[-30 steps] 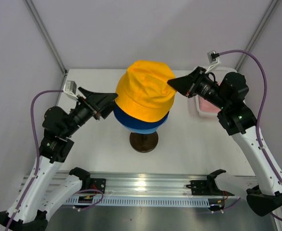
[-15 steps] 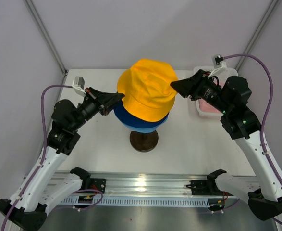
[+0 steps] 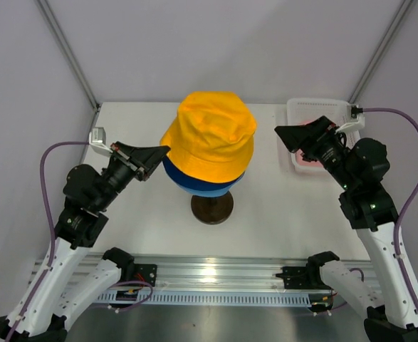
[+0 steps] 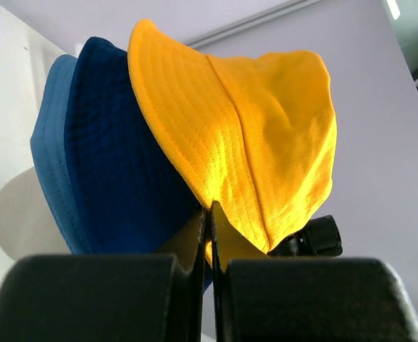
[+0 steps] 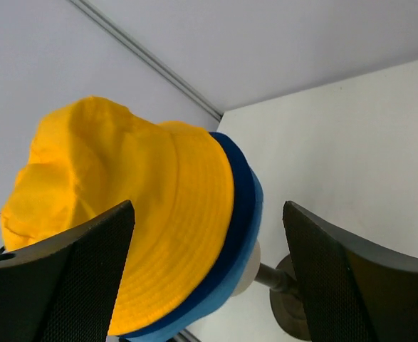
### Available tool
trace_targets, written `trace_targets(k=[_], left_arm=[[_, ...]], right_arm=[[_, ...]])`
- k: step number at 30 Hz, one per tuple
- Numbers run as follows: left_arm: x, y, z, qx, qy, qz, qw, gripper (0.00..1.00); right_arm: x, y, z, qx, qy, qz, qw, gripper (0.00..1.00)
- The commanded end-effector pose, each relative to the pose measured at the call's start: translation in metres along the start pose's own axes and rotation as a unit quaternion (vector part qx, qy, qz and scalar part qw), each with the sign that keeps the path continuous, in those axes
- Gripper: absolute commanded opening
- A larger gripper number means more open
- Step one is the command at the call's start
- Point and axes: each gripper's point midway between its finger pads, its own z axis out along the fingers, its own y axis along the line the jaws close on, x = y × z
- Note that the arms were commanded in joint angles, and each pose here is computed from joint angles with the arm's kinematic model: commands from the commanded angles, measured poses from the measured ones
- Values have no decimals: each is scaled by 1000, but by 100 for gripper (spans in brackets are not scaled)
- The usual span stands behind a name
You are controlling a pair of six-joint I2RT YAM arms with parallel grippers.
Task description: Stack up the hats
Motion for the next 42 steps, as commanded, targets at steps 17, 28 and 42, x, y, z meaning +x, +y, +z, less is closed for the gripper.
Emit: trace_targets(k=[17,28,42], left_arm=[[11,80,11,-110,5,12,994,1],[4,84,11,-125,-10,31,992,1],[5,84,16,-122,-4,27,992,1]], right_arm=[[41,5,57,-98,40,123,987,69],[66,-8,73,-79,68,142,984,65],[75,13,77,-132,85,249,956,56]])
